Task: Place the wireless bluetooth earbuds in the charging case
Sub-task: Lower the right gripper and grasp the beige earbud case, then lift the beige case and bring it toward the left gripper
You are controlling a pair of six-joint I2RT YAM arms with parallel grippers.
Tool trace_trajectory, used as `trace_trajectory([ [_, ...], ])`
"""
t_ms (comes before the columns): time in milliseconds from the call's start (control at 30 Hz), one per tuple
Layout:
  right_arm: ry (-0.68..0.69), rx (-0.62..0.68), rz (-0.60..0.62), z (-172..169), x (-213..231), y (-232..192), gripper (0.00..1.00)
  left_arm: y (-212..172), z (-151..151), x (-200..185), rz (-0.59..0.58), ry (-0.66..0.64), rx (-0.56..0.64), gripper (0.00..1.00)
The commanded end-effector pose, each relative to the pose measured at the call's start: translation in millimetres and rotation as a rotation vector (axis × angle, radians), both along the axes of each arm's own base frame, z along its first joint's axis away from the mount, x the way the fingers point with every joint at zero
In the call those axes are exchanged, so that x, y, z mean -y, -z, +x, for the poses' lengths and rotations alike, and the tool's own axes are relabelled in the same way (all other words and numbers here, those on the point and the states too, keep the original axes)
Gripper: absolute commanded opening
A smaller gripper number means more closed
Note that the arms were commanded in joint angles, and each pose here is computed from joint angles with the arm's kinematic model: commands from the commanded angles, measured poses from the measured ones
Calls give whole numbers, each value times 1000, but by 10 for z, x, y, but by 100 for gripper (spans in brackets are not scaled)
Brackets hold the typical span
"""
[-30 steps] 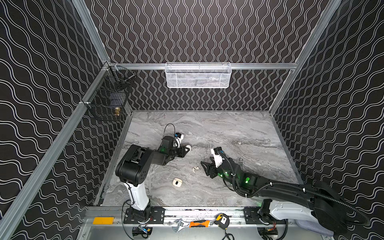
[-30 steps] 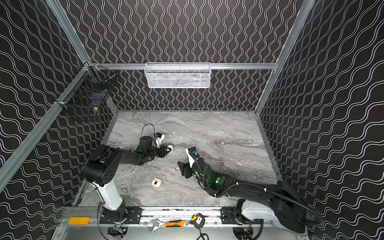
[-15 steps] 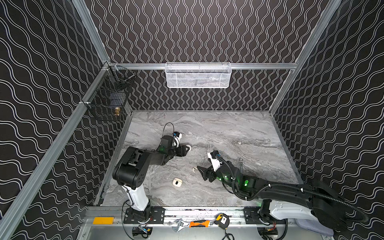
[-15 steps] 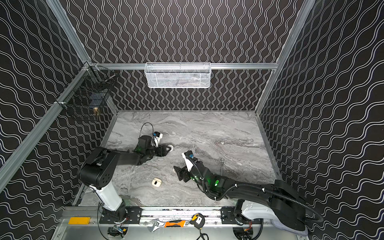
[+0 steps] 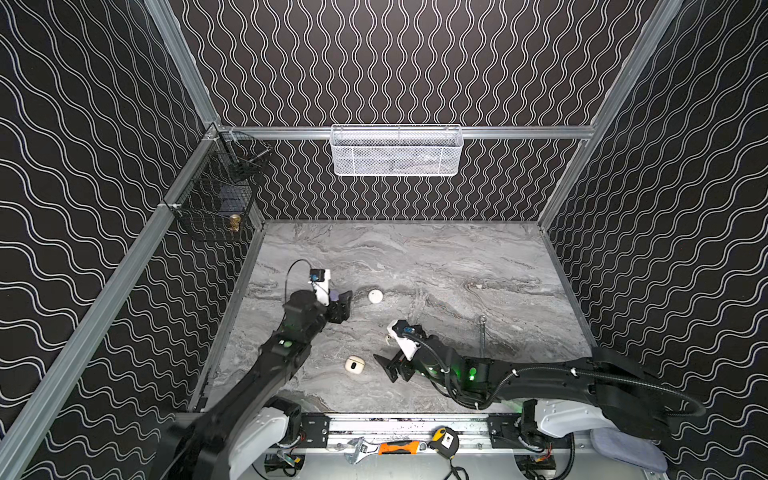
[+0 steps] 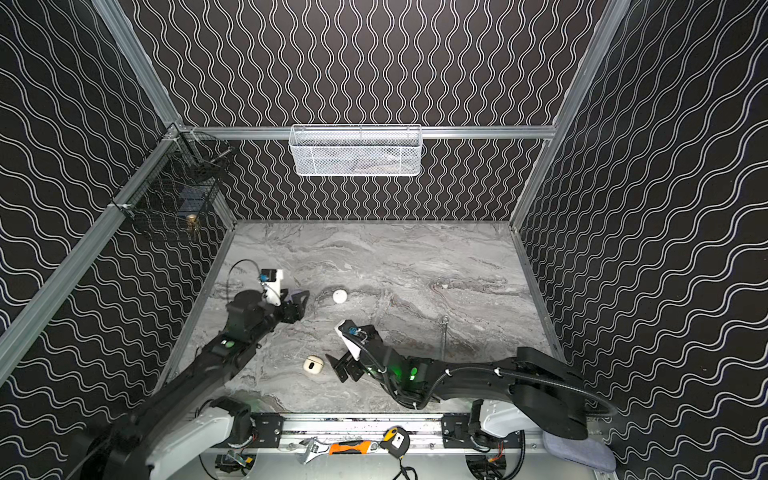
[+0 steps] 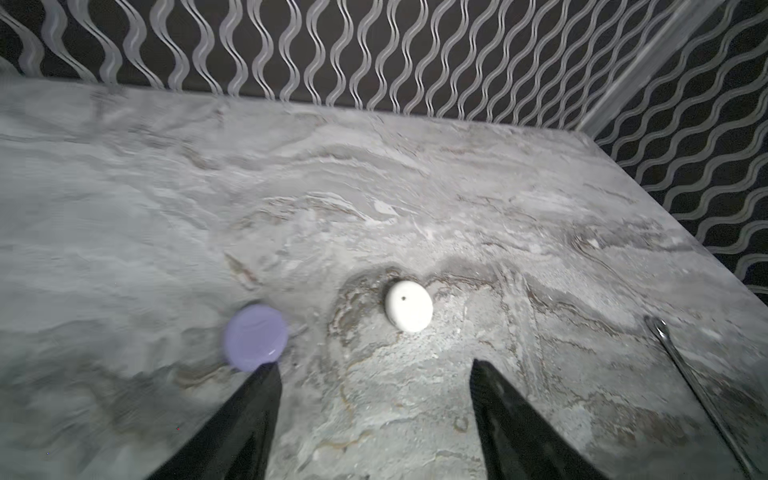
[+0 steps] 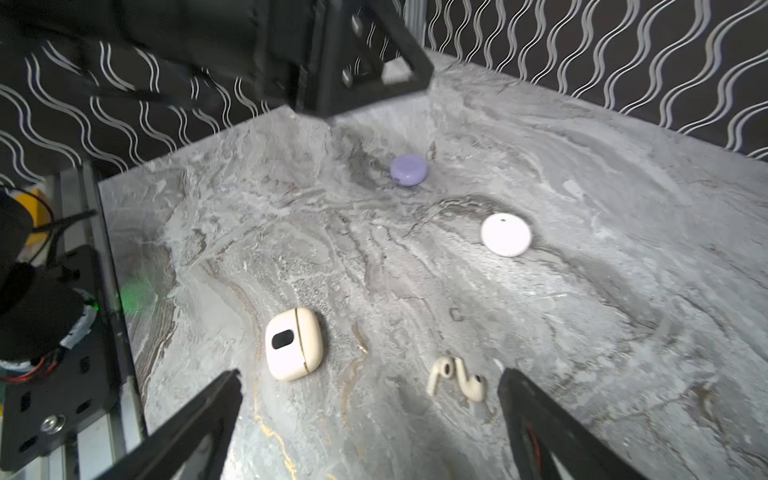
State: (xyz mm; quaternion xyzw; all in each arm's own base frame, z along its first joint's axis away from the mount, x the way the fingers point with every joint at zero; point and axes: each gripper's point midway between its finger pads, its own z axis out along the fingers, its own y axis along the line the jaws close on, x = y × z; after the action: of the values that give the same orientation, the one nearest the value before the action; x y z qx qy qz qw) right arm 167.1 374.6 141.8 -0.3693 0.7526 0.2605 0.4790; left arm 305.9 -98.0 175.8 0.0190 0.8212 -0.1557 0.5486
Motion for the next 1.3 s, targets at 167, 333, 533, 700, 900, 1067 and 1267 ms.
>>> trace_trajectory([
  [167, -116, -56, -183, -151, -432, 465, 97, 329, -433, -688, 27, -329, -62, 81],
  [333, -146, -109, -285, -182, -572, 777, 93, 376, -420, -676, 21, -330, -81, 83],
  [533, -163, -133, -360, -181, -655, 1013, 93, 411, -346, -578, 35, -283, -104, 85],
  [700, -161, -144, -432, -123, -721, 1242, 90, 387, -372, -586, 23, -283, -84, 88],
  [900, -146, -164, -456, -18, -727, 1356, 82, 342, -417, -600, 3, -283, -50, 90],
  [1067, -159, -174, -460, -40, -731, 1371, 71, 345, -419, -612, 6, -289, -52, 90],
  [1267, -167, -182, -448, -87, -680, 1336, 69, 342, -420, -614, 5, -291, -54, 91],
])
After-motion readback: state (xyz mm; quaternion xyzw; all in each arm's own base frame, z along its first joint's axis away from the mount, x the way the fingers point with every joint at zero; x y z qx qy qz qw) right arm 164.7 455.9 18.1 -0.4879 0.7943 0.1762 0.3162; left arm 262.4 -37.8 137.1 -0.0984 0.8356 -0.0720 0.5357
